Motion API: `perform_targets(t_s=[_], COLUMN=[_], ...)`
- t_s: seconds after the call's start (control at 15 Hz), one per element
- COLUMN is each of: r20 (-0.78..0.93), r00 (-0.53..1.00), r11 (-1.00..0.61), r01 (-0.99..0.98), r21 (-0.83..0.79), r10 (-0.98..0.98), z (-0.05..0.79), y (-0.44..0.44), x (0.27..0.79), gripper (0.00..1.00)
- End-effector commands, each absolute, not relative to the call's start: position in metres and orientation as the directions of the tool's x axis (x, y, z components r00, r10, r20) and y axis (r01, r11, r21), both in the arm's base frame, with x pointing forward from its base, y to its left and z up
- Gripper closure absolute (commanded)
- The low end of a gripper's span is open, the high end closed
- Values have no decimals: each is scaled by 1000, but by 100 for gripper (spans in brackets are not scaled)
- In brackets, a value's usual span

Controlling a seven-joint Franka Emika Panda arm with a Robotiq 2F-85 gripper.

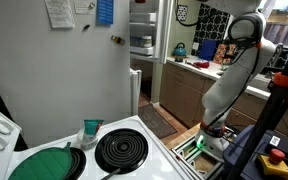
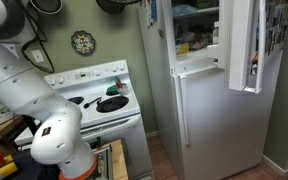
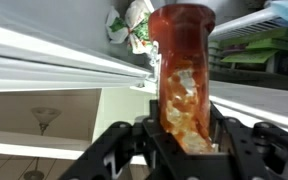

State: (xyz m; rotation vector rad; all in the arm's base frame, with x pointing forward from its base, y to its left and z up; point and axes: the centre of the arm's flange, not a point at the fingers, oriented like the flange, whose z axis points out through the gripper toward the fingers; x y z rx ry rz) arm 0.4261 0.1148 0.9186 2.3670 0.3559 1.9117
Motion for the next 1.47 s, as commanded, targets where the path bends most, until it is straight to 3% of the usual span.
perform_targets(t_s=[0.0, 0.8, 1.4], r20=[962, 857, 710], r00=[235, 493, 619], r11=[-969, -931, -830], r01=[233, 362, 551], r21=[83, -43, -89], r10=[139, 152, 334], z=[889, 808, 746], y=[127, 148, 144], x=[403, 356, 341], gripper=[79, 79, 79])
